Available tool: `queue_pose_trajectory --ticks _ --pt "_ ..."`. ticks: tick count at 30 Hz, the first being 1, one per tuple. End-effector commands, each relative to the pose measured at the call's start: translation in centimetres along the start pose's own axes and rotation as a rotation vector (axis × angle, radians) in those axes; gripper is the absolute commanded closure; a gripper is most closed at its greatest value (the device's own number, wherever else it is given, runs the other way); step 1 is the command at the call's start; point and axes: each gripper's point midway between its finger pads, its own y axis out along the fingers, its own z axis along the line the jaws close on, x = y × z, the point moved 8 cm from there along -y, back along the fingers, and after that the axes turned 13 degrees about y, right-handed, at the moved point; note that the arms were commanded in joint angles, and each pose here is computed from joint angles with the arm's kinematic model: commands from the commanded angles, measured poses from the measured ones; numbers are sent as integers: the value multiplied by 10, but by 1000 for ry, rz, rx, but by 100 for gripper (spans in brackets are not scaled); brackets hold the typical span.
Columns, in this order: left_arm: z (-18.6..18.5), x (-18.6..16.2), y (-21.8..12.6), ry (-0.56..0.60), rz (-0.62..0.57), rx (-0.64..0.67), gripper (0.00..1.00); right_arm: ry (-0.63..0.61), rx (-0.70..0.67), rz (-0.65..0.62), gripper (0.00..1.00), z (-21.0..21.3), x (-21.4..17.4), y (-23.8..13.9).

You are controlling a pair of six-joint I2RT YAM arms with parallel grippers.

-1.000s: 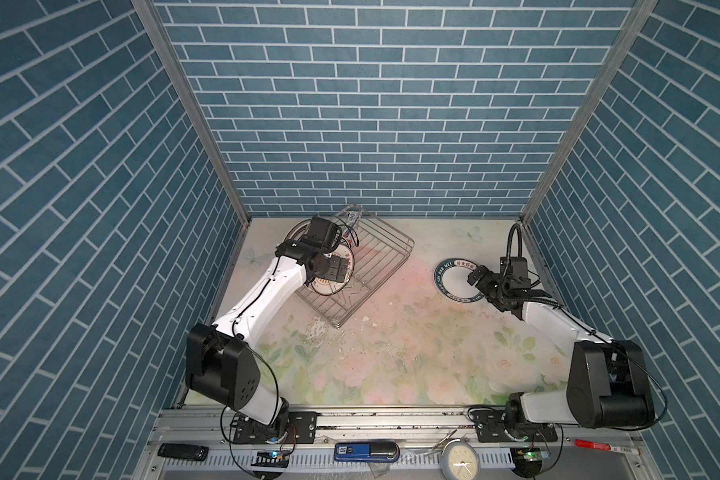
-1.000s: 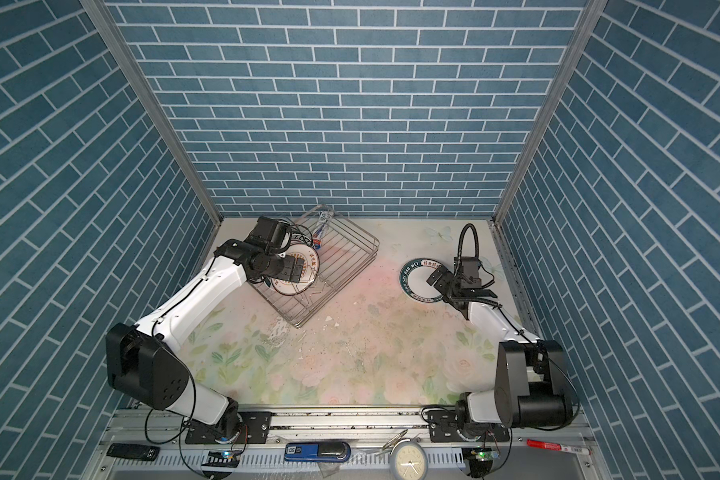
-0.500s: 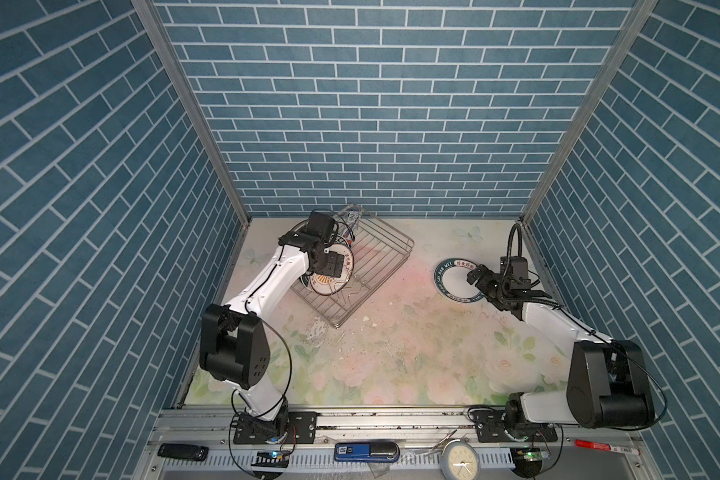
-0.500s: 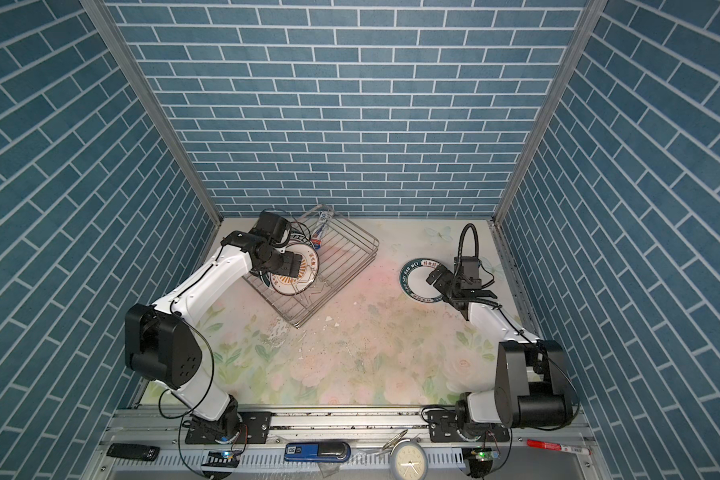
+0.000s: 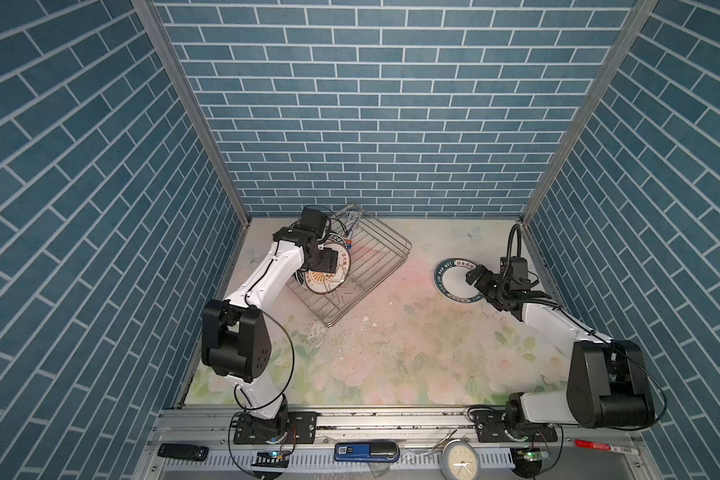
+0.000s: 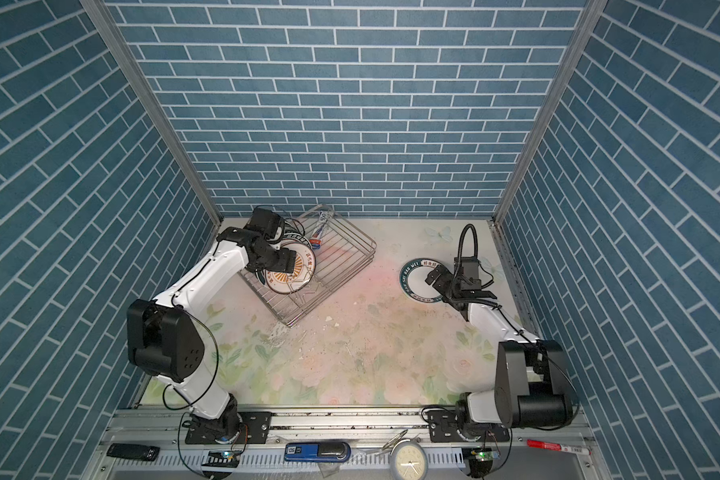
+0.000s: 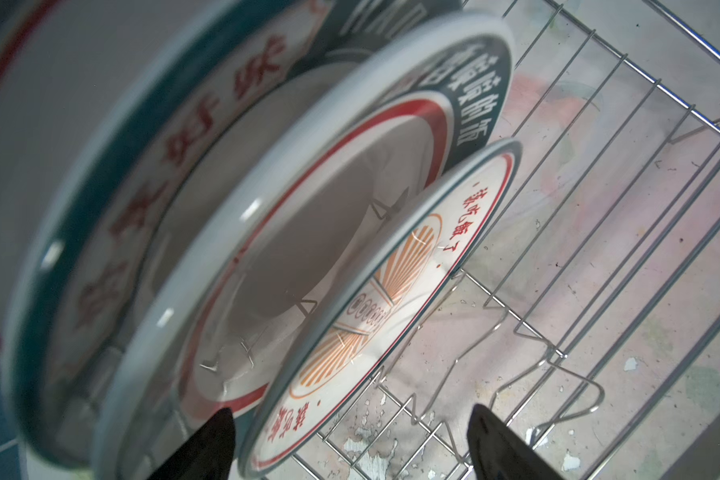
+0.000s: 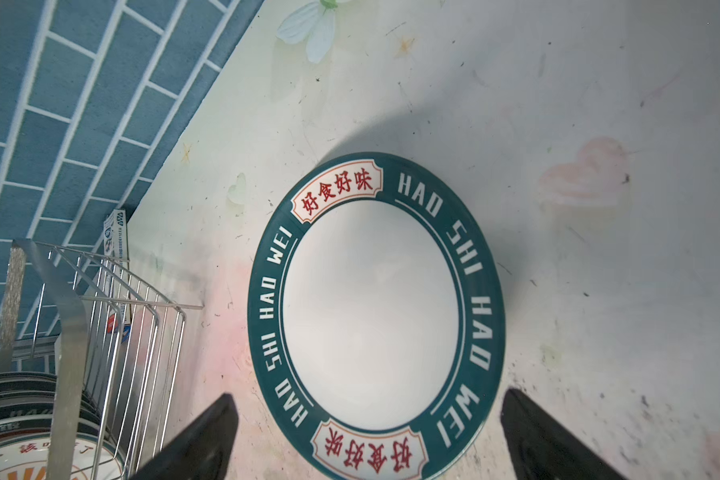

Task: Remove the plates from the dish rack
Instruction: 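Move the left gripper down to the front orange-sunburst plate in the rack, then close the left gripper on the orange-sunburst plate's rim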

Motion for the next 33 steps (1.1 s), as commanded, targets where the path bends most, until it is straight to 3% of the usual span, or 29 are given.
queue_pose_trajectory --ticks 1,8,15,33 --pt "5 5 4 2 22 25 15 -23 16 5 1 -3 -2 -2" --pt "5 8 12 40 48 52 26 -24 23 5 1 -2 -3 -2" --pt "3 6 10 48 38 39 50 -22 24 13 2 -3 -4 2" --pt "-1 3 7 62 22 -6 76 -19 28 24 2 -4 -5 5"
